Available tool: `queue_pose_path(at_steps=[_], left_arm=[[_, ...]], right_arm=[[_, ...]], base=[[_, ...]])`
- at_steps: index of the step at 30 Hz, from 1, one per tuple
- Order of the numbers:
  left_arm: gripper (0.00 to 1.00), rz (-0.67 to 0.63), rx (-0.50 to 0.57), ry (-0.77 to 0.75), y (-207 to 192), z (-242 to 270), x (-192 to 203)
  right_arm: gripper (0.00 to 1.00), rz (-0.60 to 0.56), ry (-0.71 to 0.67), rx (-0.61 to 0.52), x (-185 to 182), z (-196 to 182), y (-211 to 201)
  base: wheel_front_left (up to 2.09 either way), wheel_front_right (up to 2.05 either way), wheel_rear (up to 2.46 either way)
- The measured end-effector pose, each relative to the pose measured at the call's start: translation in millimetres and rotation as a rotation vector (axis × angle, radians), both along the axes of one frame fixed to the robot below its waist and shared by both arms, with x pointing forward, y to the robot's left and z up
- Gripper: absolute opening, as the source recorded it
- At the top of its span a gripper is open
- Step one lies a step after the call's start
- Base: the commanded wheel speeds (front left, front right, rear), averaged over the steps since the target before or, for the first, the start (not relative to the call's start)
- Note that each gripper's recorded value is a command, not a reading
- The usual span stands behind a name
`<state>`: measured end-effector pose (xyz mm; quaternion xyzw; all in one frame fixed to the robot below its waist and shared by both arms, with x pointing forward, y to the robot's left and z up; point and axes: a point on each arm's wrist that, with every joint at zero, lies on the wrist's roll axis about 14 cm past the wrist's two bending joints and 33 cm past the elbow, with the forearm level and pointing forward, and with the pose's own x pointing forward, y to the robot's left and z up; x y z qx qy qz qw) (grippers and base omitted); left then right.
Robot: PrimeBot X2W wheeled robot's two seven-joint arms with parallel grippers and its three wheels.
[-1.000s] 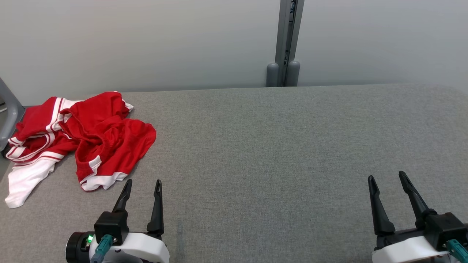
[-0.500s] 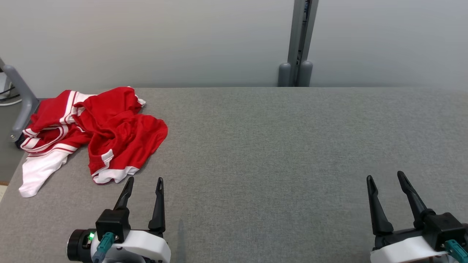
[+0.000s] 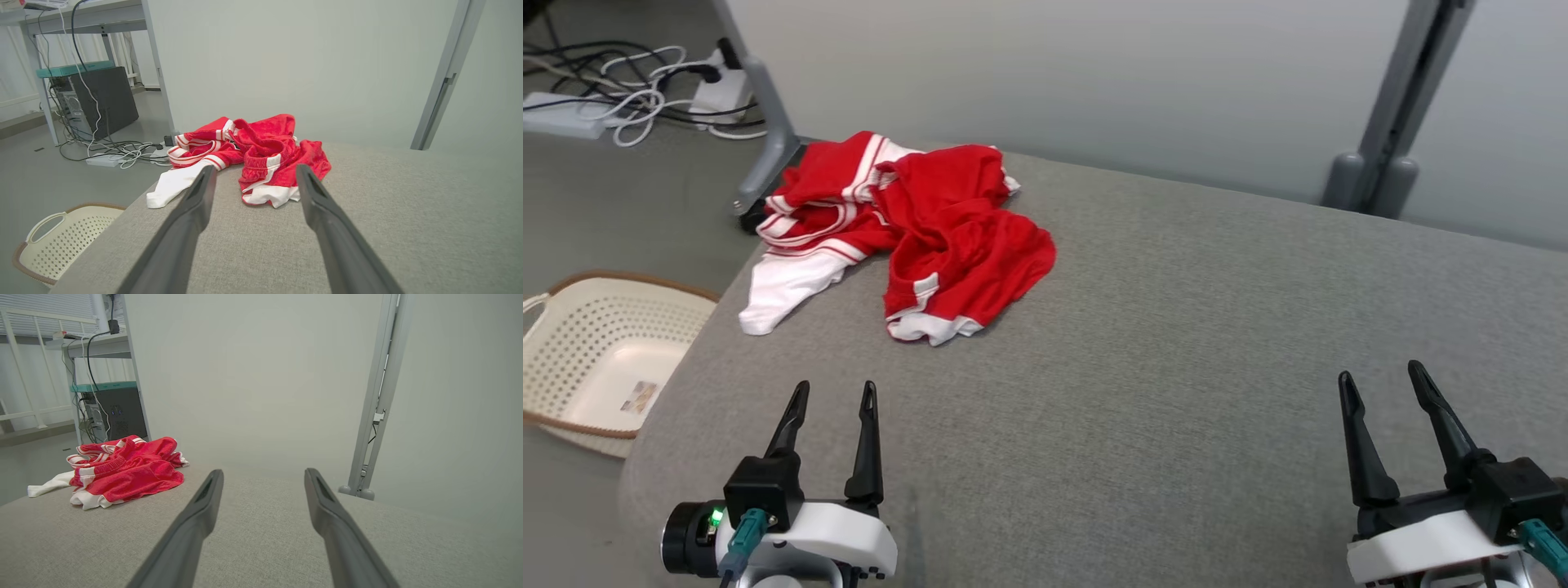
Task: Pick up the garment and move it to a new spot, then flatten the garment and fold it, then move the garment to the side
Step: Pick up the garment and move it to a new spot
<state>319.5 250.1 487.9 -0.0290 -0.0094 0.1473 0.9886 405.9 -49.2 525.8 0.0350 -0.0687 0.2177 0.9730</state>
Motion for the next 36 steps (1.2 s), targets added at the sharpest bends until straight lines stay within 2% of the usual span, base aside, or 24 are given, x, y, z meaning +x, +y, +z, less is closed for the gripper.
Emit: queue_pose_path(at_steps=[10,19,26,36], left_arm=[[1.00,0.195,-0.013,0.022,47.8,-6.4,-51.2],[1.00,0.179,-0.007,0.038,48.1,-9.7,-39.8],[1.00,0.097,0.019,0.046,57.1,-5.7,2.9],[1.00,-0.112,0.134,0.154,62.1,7.4,113.6]], right_arm=[[1.00,0.186,0.012,0.032,7.9,-1.4,70.2],[1.00,0.112,0.036,0.095,20.5,-2.3,46.9],[1.00,0.041,0.037,0.094,34.4,-8.2,23.6],[1.00,-0.008,0.036,0.093,60.8,-21.1,8.7]], base=[[0.00,0.00,0.00],[0.00,0.00,0.00],[0.00,0.00,0.00],[0.00,0.00,0.00]])
